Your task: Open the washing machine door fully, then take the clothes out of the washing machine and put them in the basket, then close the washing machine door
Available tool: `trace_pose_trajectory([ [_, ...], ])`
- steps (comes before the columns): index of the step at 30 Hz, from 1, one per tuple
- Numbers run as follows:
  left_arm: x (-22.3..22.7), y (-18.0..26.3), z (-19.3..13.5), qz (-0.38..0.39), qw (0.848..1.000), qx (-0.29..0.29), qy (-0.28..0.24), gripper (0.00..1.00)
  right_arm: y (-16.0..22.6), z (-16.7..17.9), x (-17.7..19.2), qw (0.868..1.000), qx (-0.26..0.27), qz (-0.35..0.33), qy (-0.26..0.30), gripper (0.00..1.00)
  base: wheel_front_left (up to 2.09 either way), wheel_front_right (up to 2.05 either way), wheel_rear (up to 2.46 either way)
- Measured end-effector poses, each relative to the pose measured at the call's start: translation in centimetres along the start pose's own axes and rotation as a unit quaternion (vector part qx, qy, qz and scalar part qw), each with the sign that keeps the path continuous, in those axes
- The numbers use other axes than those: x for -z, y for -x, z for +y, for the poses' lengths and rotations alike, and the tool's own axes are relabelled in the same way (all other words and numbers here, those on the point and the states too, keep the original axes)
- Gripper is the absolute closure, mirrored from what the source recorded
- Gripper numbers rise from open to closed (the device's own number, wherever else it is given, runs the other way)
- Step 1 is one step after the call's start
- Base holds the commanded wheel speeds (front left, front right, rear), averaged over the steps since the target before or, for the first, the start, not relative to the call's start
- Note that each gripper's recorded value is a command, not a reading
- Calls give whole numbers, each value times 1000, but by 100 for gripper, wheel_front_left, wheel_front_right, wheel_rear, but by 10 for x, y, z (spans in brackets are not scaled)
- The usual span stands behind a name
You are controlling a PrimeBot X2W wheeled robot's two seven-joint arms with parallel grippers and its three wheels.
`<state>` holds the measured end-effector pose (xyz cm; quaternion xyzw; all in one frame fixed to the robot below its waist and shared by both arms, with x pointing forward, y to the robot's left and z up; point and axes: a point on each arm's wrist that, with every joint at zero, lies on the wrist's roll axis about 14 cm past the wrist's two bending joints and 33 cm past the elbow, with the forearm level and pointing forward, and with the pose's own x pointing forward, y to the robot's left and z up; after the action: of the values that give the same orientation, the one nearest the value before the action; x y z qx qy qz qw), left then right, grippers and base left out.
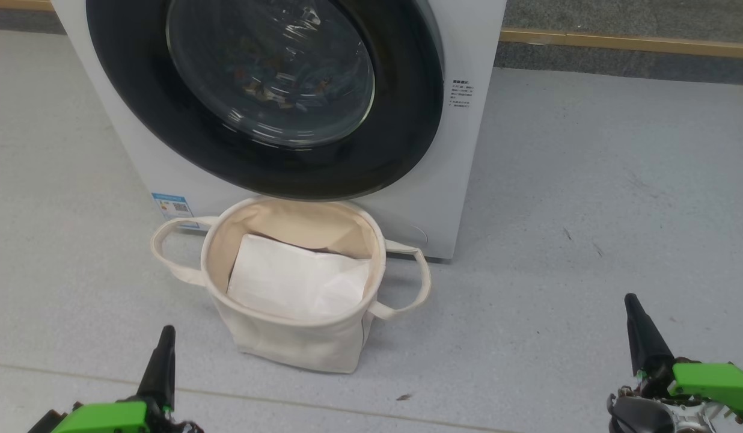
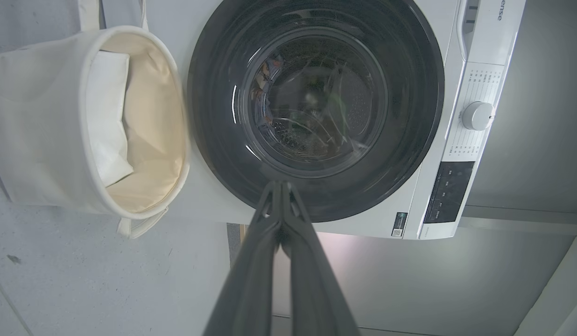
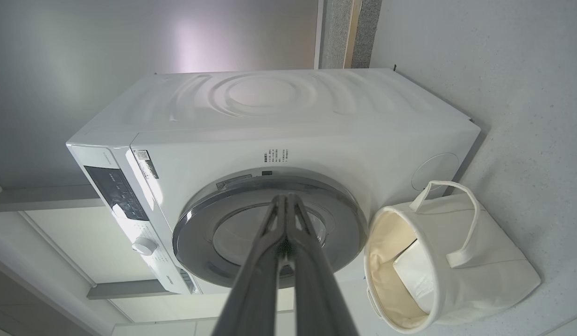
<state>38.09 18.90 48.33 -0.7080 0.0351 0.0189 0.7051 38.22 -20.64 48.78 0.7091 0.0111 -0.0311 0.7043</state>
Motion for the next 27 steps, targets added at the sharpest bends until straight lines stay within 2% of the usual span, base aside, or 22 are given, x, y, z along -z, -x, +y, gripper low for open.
trace_pose_trajectory([
  [27,0,0,0,0,1000,0,0,100,0,0,0,1000,0,0,0,100,0,0,0],
])
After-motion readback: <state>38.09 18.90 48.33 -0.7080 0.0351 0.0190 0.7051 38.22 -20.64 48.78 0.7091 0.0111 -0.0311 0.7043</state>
